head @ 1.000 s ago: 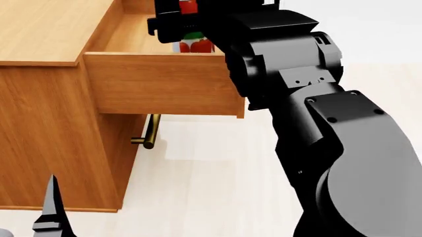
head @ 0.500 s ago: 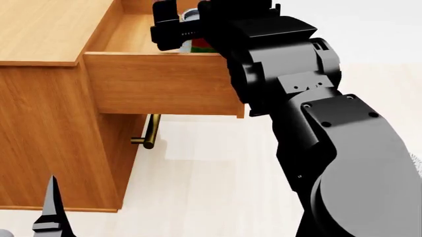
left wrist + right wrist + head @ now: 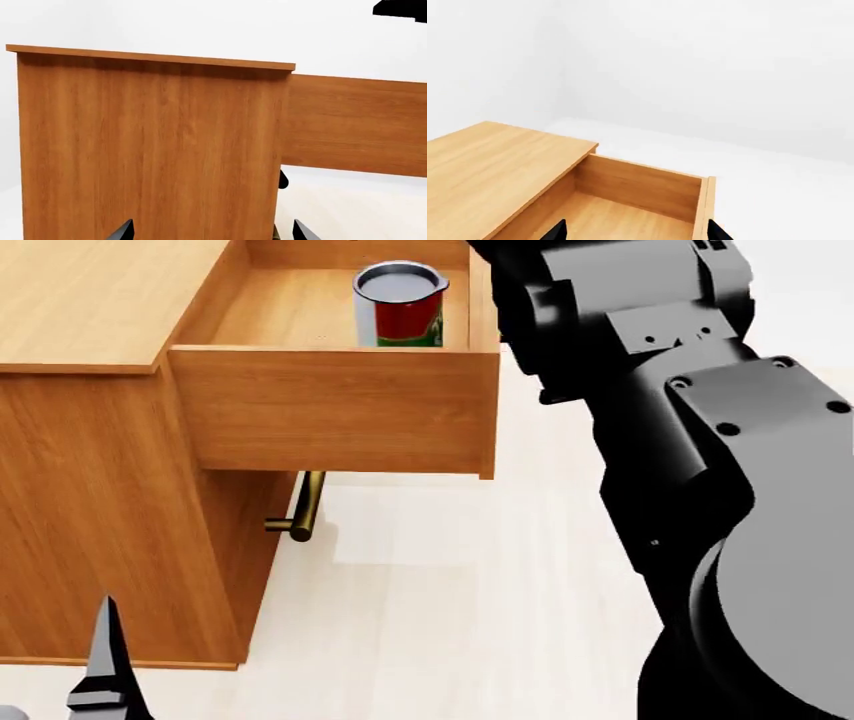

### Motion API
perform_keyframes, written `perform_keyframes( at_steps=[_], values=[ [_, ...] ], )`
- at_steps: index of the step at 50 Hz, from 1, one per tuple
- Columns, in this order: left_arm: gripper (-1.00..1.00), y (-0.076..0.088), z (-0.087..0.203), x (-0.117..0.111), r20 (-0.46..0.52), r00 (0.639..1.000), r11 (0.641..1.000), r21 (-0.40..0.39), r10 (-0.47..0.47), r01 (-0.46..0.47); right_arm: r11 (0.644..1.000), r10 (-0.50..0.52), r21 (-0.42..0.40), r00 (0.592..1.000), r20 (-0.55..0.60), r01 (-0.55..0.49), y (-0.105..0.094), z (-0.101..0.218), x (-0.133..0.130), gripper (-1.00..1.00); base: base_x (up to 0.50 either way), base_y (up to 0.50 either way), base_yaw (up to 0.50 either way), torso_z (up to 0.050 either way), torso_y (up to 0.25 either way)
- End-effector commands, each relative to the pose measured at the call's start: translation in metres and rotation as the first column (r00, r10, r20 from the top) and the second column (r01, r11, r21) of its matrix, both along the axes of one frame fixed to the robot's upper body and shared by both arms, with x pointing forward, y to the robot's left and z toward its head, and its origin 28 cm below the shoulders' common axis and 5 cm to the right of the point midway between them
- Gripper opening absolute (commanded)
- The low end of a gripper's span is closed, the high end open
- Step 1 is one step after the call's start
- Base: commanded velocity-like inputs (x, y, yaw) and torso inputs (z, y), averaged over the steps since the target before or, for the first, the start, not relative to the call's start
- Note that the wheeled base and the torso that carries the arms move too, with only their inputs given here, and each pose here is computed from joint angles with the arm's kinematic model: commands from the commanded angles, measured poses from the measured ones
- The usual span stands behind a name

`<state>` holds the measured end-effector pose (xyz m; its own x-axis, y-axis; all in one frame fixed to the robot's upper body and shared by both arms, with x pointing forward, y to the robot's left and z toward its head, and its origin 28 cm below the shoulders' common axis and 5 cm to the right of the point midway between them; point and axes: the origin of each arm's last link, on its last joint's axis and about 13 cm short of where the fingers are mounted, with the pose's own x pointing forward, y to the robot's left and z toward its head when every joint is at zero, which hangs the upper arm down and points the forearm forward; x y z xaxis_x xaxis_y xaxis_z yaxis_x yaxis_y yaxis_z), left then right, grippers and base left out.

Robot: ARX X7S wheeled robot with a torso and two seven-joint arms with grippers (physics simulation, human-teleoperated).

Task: Put the ketchup in the top drawer of the cabinet.

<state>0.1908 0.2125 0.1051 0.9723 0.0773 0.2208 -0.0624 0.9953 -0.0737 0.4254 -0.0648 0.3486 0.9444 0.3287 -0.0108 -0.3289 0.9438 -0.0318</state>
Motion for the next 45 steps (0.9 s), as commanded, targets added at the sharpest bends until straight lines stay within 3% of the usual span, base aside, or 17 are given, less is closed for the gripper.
perform_keyframes(
  at_steps=[1,14,21,29,40,41,45],
  values=[
    [1.00,0.000,0.001,0.000,0.003,1.000,1.000,-0.001,-0.002,0.002,0.999,-0.049,0.028,0.990,0.131,0.046,-0.008,0.050,-0.016,1.00,0.00,0.00,0.00,0.000,0.000],
    [1.00,0.001,0.001,0.000,0.005,1.000,1.000,-0.002,0.000,0.000,0.990,-0.131,0.077,0.957,0.259,0.115,-0.020,0.068,-0.029,1.00,0.00,0.00,0.00,0.000,0.000],
    [1.00,0.002,0.001,0.000,0.003,1.000,1.000,-0.001,0.001,-0.001,0.979,-0.202,0.084,0.945,0.259,0.186,-0.040,0.065,-0.041,1.00,0.00,0.00,0.00,0.000,0.000],
    [1.00,0.003,0.000,0.001,0.004,1.000,1.000,-0.003,0.002,-0.002,0.964,-0.264,0.110,0.931,0.253,0.243,-0.058,0.044,-0.066,1.00,0.00,0.00,0.00,0.000,0.000],
    [1.00,0.001,0.001,-0.001,0.006,1.000,1.000,-0.006,-0.005,0.005,0.960,-0.267,0.151,0.930,0.252,0.235,-0.076,0.013,-0.110,1.00,0.00,0.00,0.00,0.000,0.000],
    [1.00,0.001,0.001,-0.001,0.007,1.000,1.000,-0.005,-0.004,0.004,0.960,-0.253,0.185,0.937,0.241,0.211,-0.076,0.011,-0.114,1.00,0.00,0.00,0.00,0.000,0.000],
    [1.00,0.001,0.001,-0.001,0.007,1.000,1.000,-0.006,-0.002,0.002,0.968,-0.243,0.137,0.926,0.289,0.212,-0.078,-0.007,-0.135,1.00,0.00,0.00,0.00,0.000,0.000]
  ],
)
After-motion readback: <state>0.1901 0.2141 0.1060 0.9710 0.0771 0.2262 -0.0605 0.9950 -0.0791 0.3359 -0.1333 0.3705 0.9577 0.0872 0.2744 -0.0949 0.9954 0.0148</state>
